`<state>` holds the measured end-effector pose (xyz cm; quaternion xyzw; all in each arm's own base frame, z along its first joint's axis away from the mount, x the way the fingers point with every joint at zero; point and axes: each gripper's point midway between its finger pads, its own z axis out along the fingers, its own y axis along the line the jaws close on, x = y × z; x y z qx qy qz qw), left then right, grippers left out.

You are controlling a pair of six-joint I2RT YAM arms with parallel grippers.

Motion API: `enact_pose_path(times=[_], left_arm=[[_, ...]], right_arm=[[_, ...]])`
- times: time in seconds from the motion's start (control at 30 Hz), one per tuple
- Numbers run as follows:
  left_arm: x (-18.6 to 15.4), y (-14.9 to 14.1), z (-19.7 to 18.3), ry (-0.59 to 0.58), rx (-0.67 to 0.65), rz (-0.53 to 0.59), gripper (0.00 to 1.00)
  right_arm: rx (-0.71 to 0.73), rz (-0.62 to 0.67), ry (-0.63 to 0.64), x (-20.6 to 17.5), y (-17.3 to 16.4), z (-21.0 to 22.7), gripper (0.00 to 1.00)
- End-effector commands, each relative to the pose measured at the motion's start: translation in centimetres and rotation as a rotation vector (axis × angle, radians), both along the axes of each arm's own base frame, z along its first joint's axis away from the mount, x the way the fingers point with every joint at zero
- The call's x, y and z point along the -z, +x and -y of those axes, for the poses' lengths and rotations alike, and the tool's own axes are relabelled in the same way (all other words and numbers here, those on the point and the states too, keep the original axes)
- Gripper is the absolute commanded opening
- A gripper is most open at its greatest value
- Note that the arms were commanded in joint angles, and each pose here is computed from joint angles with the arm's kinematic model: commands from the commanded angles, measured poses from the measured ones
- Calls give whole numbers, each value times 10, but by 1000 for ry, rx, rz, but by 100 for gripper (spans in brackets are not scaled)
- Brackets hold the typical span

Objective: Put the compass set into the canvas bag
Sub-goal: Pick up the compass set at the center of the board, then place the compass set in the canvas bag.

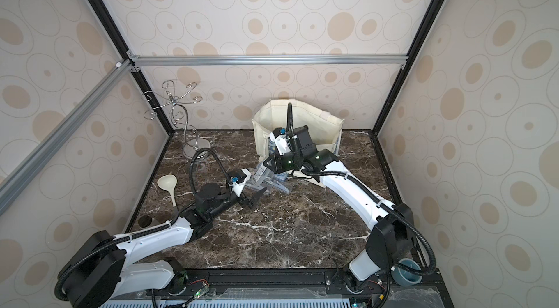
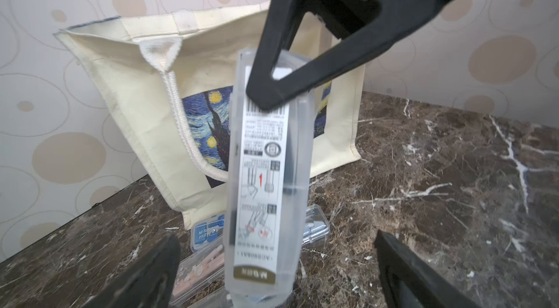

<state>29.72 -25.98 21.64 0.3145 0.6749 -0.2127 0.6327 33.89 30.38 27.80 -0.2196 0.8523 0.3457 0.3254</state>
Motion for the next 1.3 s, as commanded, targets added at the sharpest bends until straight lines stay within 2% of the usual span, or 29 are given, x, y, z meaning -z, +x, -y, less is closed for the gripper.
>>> enact_pose_path(times=[0.0, 0.1, 0.23, 0.37, 0.57, 0.7, 0.87, 1.13, 1.27], left_arm=[[-7, 12, -13, -51, -123, -102, 100], [0, 16, -18, -60, -169, -181, 100], [0, 7, -19, -109, -148, -196, 100], [-5, -3, -24, -166, -130, -183, 100], [3, -5, -26, -120, -139, -214, 100], [9, -4, -28, -97, -155, -229, 100], [16, -1, -26, -81, -156, -238, 100], [19, 5, -21, -63, -153, -247, 100], [21, 12, -23, -55, -191, -251, 100]], right_arm=[[5, 122, -44, -36, 11, 3, 16], [27, 217, -75, -66, 25, 7, 16], [85, 322, -111, -102, 43, 16, 16], [153, 390, -80, -135, 66, 35, 16], [310, 455, -121, -154, 98, 82, 14], [410, 441, -202, -137, 115, 115, 16], [492, 363, -298, -88, 133, 148, 16], [516, 217, -473, -1, 144, 171, 16], [518, 168, -546, 27, 145, 181, 16]])
